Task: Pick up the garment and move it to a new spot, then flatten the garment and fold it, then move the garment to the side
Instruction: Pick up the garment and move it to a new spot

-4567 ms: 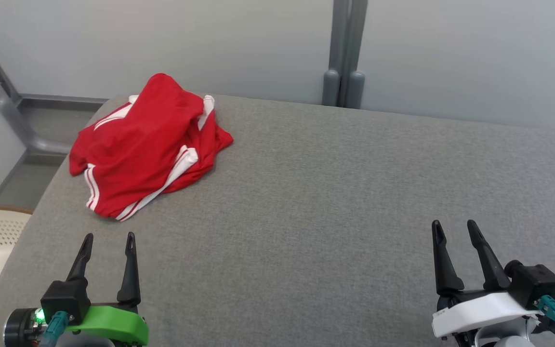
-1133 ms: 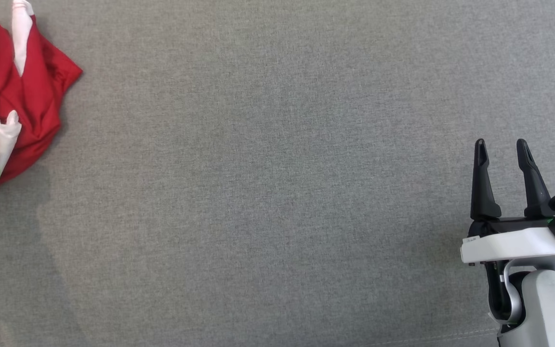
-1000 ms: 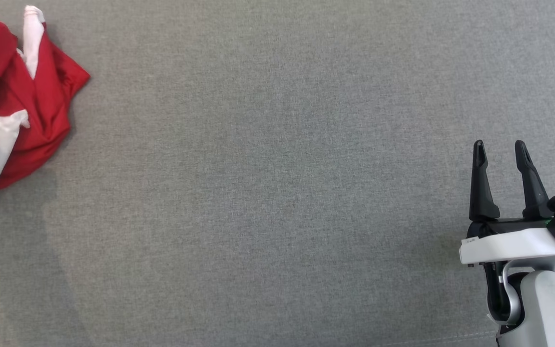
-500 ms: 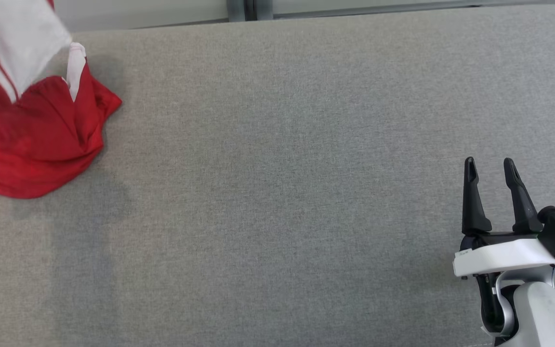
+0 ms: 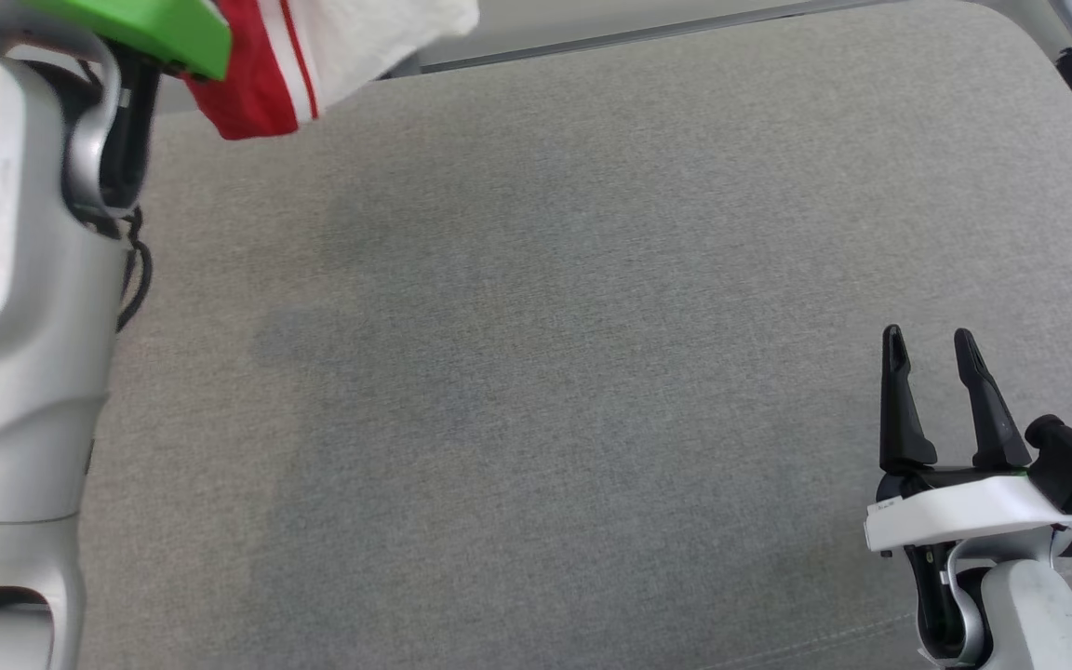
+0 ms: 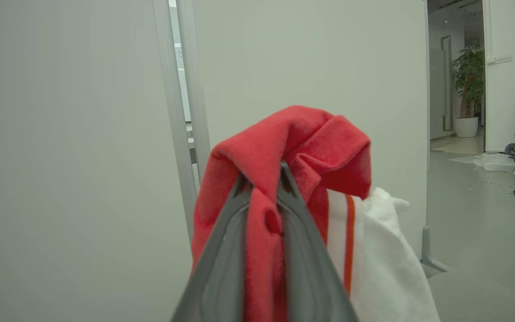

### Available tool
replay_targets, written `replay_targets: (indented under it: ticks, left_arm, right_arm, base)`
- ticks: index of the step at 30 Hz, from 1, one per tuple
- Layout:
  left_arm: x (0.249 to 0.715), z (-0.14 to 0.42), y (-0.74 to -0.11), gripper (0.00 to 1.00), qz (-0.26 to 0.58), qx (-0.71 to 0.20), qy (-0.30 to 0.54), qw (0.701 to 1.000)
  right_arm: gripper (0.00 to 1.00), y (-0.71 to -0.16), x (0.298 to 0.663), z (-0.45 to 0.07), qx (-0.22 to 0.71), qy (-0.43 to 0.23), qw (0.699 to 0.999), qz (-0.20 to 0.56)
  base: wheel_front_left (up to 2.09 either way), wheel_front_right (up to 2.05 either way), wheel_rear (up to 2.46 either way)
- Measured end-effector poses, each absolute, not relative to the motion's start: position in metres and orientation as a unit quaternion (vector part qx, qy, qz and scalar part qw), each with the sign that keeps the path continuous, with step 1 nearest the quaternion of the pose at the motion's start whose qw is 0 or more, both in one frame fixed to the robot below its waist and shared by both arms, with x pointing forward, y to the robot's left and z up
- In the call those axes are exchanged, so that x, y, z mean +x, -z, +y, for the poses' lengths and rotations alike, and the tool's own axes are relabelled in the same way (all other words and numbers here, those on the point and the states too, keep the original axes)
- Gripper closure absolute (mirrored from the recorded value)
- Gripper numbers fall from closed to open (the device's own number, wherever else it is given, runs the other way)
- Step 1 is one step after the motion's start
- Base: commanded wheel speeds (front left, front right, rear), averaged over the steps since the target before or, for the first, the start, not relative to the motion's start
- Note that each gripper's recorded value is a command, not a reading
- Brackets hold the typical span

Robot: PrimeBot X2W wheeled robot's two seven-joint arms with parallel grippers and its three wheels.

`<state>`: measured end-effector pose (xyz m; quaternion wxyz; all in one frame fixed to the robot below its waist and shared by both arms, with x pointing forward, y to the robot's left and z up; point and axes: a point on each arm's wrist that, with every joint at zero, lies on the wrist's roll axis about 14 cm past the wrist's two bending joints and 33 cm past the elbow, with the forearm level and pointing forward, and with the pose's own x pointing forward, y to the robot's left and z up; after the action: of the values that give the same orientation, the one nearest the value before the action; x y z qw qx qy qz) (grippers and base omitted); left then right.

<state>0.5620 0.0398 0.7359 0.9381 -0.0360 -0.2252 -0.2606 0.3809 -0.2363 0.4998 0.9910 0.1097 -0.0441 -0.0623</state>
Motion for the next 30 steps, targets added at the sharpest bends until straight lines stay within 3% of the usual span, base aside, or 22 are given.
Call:
replay_targets:
  ticks: [10,24,25,26,30]
  left_arm:
    - [0.531,-0.067,-0.664,1.00,-0.142,-0.079,0.378,0.911]
    - [0.462,-0.102,-0.493,0.97,0.066,-0.112,0.410,0.903]
    - [0.455,-0.103,-0.487,0.19,0.072,-0.111,0.414,0.901]
    - [0.451,-0.104,-0.484,0.00,0.076,-0.112,0.416,0.899]
    - [0.445,-0.102,-0.489,0.00,0.069,-0.128,0.413,0.899]
  right_arm:
    - [0.00,-0.498,0.365,-0.257,0.111,0.097,0.988,-0.041]
    - [0.00,-0.492,0.366,-0.255,0.111,0.095,0.989,-0.032]
    - [0.00,-0.492,0.366,-0.253,0.111,0.092,0.989,-0.032]
    - [0.00,-0.492,0.366,-0.252,0.111,0.090,0.989,-0.032]
    - [0.00,-0.494,0.368,-0.245,0.112,0.079,0.990,-0.034]
  base:
    - [0.00,0.00,0.00]
    - [0.00,0.00,0.00]
    - [0.00,0.00,0.00]
    - [0.00,0.00,0.00]
    - [0.00,0.00,0.00]
